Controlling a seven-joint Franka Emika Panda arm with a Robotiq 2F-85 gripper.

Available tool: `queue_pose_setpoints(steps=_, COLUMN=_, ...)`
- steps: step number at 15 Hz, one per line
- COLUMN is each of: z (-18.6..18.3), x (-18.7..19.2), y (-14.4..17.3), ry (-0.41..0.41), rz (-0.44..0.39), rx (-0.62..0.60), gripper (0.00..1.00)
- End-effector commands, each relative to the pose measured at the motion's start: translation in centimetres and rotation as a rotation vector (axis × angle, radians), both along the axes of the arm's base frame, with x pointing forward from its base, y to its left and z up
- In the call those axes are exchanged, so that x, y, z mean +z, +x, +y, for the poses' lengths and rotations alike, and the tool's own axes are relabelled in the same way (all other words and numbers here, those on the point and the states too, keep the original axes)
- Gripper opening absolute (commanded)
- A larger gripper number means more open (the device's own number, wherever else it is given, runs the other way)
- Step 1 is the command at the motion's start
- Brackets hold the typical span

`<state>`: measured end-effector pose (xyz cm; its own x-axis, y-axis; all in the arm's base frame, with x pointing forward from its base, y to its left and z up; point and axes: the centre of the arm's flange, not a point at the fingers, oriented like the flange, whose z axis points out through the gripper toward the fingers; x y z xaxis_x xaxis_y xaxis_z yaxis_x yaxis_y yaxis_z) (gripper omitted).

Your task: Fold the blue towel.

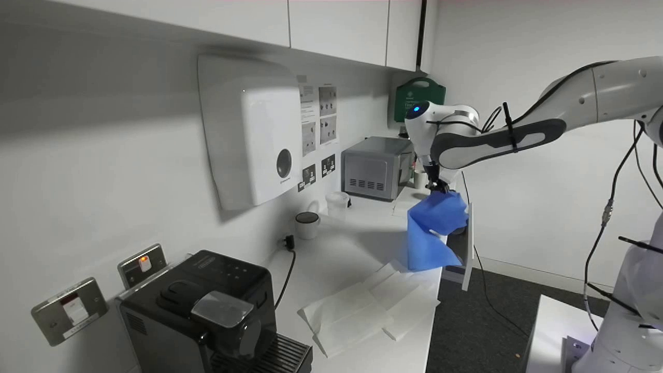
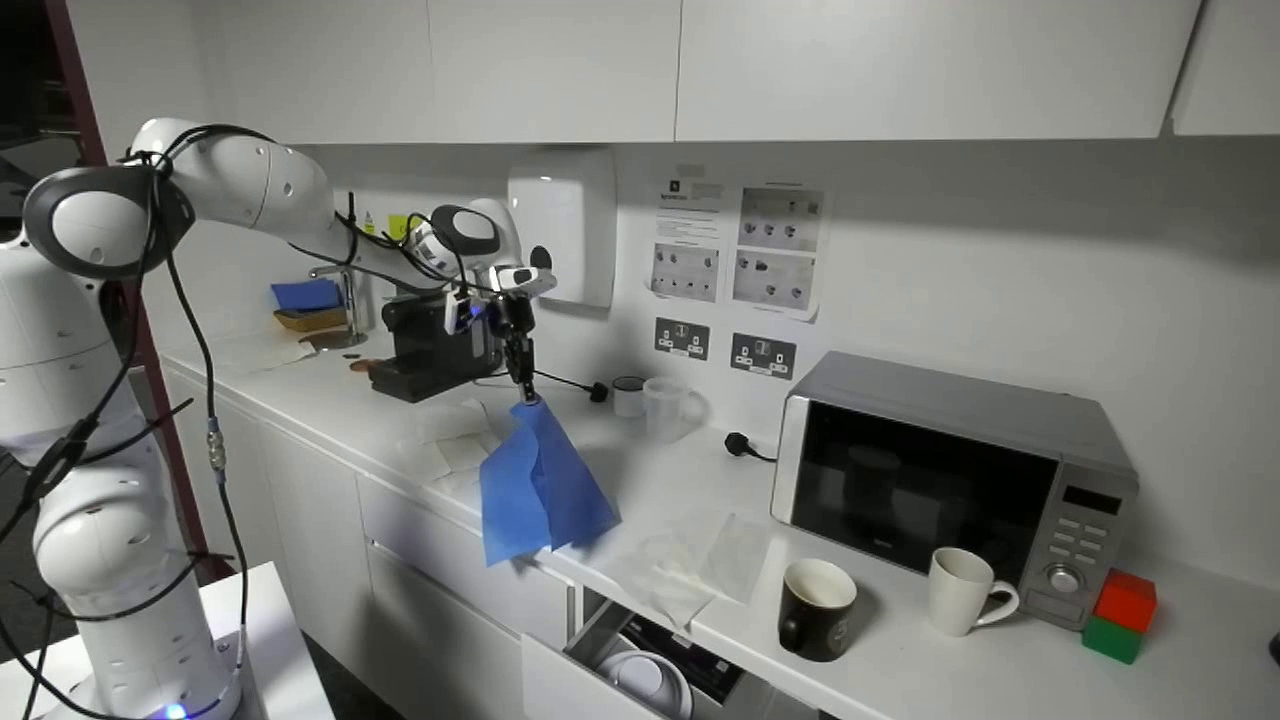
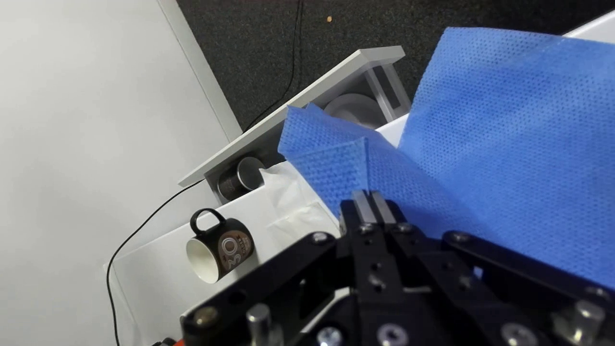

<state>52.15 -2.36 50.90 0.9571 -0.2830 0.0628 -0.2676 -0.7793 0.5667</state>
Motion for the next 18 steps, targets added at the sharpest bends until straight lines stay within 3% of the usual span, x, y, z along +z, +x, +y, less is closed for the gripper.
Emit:
queue_pose_setpoints(steps=1, z=0.2, x=0.4, y=1.4, ry=0.122, rz=-0.021, rx=-0.075, gripper=0.00)
queue_pose_setpoints(steps=6, z=1.5, x=0.3, y=2.5, ry=0.293, rz=-0.037, rx=-0.125, gripper=0.00)
queue_pose_setpoints(steps=18, z=4.4, x=-1.3, y=7.5, ry=0.577, rz=-0.043, rx=-0.335, gripper=0.00)
